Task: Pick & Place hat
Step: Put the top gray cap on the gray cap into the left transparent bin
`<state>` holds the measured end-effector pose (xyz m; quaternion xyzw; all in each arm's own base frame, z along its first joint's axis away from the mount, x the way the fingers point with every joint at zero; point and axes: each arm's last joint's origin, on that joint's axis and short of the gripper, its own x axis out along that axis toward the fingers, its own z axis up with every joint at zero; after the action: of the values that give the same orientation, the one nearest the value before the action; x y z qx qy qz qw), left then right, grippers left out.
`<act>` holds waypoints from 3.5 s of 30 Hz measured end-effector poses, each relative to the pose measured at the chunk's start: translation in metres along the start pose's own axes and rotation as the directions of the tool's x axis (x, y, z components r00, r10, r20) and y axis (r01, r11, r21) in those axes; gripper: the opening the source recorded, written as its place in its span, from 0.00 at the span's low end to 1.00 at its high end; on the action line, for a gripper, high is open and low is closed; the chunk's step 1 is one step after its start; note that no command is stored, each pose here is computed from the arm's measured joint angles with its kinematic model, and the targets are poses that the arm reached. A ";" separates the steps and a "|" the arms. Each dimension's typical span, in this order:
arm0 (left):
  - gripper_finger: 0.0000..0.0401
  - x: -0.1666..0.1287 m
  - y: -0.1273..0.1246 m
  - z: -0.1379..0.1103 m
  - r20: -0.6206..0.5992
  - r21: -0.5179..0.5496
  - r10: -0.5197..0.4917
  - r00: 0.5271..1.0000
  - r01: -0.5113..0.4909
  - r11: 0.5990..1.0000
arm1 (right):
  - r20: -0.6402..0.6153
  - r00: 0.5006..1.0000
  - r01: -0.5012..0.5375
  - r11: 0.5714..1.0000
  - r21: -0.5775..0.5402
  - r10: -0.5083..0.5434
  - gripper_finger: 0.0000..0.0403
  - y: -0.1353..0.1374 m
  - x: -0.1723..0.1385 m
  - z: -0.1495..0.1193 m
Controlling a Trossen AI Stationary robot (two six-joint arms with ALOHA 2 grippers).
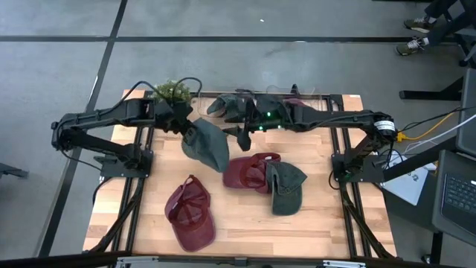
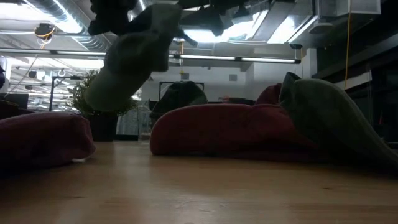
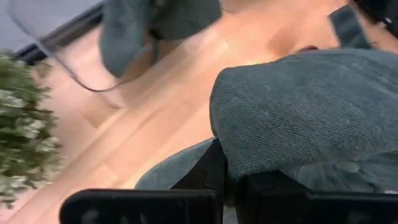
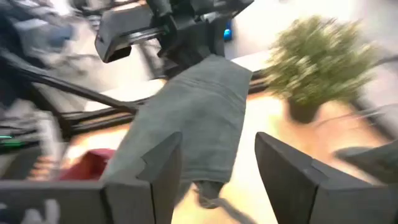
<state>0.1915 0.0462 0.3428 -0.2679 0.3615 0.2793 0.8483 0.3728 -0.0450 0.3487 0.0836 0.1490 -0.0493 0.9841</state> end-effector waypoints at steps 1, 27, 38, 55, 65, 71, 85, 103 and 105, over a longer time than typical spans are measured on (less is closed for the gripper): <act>0.01 0.000 0.002 0.001 0.009 -0.007 0.014 1.000 -0.014 1.000 | 0.011 0.999 0.035 0.999 -0.040 -0.034 0.50 0.005 -0.001 0.001; 0.01 0.005 0.006 0.032 0.277 -0.118 0.070 0.958 -0.039 0.992 | -0.004 0.918 0.391 0.909 -0.146 -0.396 0.50 0.030 0.007 -0.018; 0.02 0.004 -0.003 0.032 0.273 -0.116 -0.037 0.961 0.071 0.991 | -0.067 0.936 0.345 0.938 -0.006 -0.345 0.50 0.002 0.015 -0.022; 0.02 0.005 0.003 0.030 0.305 -0.130 0.126 0.944 -0.090 0.987 | -0.032 0.974 0.227 0.969 0.102 -0.225 0.50 0.007 0.003 0.008; 0.02 0.001 0.000 0.040 0.416 -0.176 0.129 0.900 -0.060 0.983 | 0.051 0.889 0.454 0.861 -0.229 -0.456 0.50 0.042 0.001 0.011; 0.02 0.001 -0.003 0.045 0.455 -0.192 0.108 0.884 -0.021 0.981 | 0.023 0.871 0.477 0.833 -0.282 -0.491 0.50 0.041 0.016 -0.001; 0.02 0.001 -0.005 0.045 0.443 -0.194 0.042 0.896 0.050 0.980 | 0.066 0.765 0.628 0.718 -0.301 -0.641 0.49 0.021 0.022 0.000; 0.03 0.003 -0.011 0.039 0.336 -0.010 -0.125 0.933 0.137 0.991 | -0.015 0.848 0.515 0.831 -0.208 -0.530 0.03 0.012 0.022 -0.003; 0.03 0.003 -0.010 0.036 0.305 0.015 -0.122 0.944 0.123 0.992 | -0.049 0.866 0.484 0.859 -0.166 -0.498 0.04 0.012 0.019 -0.004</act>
<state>0.2165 0.0641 0.3647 -0.2452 0.2080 0.2651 0.9090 0.3913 -0.0337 0.3411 -0.0283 0.2130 -0.2835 0.9346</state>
